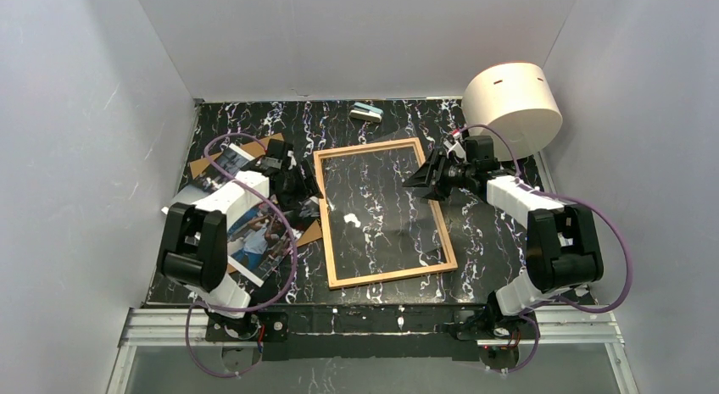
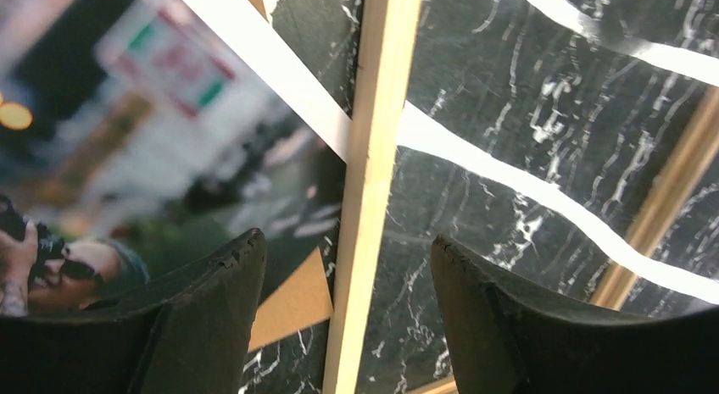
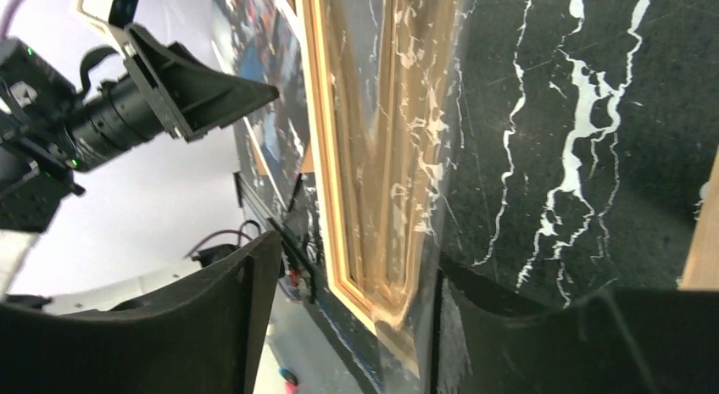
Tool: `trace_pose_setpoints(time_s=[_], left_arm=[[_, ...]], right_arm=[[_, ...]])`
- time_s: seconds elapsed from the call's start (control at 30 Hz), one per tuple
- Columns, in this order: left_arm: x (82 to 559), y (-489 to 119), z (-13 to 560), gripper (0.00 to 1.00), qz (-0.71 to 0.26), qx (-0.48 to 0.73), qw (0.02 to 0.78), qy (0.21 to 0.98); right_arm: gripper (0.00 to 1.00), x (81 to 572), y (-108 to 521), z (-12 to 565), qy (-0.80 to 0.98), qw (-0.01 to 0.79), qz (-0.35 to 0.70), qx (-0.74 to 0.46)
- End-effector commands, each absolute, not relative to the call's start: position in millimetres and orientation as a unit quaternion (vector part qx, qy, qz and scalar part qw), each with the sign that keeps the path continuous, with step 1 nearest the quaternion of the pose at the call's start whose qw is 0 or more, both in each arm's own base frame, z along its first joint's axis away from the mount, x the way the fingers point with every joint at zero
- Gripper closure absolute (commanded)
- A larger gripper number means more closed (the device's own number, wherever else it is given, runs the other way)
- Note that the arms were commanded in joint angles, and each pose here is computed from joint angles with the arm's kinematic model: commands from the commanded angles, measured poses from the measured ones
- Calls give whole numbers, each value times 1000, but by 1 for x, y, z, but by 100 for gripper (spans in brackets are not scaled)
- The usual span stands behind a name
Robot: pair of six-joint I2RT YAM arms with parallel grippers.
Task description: Put the photo into the frame
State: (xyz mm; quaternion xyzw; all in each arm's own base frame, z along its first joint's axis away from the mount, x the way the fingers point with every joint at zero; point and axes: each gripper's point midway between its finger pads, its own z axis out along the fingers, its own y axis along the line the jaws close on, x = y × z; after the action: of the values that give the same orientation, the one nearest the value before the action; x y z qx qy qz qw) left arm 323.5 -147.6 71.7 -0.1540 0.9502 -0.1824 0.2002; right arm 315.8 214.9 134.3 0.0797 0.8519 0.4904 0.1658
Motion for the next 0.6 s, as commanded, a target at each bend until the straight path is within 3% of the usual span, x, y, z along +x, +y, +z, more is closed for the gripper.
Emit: trace_pose_setpoints(time_s=[0.0,0.27,0.4,0.57], left_arm=[[339,-148,62,31,-177,-138,209,952],[359,-158,45,35,-181,-121,190,957],[364,-162,38,48,-184,-120,179,959],[369,-161,33,73,-175,-101,174,964]], right_arm=[[34,319,211,125,865,171,470,38],[40,343,218,105,862,166,479,26],[59,350,220,111,853,179,490,30],[84,350,218,116,852,190,487,40]])
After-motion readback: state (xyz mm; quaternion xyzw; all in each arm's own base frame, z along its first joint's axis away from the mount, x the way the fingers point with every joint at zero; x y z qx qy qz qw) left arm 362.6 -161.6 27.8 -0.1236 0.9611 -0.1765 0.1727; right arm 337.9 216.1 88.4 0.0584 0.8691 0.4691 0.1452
